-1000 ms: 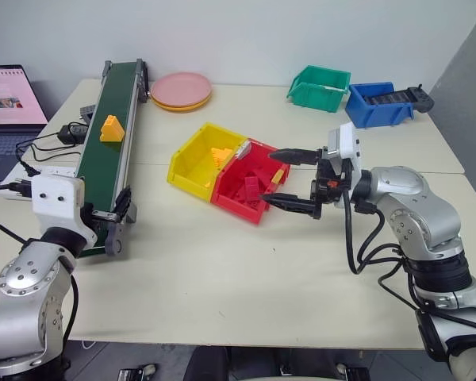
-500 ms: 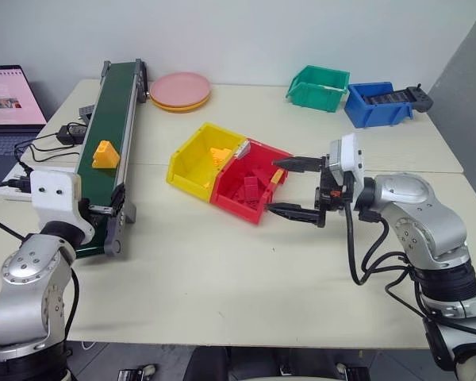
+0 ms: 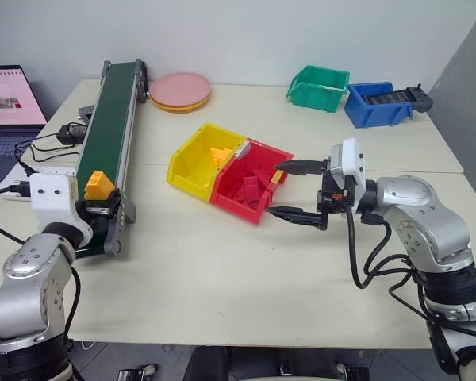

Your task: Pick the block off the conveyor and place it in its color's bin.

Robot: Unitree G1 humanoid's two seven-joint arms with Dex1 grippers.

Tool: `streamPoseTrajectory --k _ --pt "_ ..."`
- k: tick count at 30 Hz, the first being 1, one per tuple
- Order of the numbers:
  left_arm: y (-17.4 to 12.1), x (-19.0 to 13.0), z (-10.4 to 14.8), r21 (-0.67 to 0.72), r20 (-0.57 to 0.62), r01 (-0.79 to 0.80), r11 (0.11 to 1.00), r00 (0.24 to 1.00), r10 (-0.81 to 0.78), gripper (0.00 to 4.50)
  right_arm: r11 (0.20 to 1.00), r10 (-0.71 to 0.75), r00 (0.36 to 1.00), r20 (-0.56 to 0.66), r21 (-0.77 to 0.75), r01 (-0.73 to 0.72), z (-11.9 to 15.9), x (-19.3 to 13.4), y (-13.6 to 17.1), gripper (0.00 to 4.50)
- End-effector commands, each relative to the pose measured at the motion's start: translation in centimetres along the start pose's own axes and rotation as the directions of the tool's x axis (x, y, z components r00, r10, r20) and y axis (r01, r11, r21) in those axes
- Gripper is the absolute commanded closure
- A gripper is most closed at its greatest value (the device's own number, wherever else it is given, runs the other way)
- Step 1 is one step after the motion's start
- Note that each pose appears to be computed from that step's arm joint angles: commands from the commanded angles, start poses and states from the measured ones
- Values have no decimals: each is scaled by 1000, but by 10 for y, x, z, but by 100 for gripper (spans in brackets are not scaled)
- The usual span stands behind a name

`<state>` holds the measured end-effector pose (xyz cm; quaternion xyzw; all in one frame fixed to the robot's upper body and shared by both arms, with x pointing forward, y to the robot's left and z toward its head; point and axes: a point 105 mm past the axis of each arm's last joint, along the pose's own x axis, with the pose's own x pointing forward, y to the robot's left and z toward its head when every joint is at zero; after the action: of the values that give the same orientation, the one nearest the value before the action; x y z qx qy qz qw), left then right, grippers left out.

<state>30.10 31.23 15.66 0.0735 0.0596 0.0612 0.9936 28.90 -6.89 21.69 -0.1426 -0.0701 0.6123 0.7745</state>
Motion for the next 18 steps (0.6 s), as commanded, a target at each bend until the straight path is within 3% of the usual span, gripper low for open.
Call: streamPoseTrajectory --k 1,10,18 --pt "-2 -5 12 -17 36 -17 1000 999 17 106 999 16 1000 24 -43 -14 10 -3 4 0" --pt "-19 -16 23 -19 64 -26 999 998 28 283 999 14 1000 28 -37 -13 13 -4 1 0" --pt "-31 -12 57 58 156 13 998 987 -22 292 999 11 999 39 -43 -9 17 -3 -2 0"
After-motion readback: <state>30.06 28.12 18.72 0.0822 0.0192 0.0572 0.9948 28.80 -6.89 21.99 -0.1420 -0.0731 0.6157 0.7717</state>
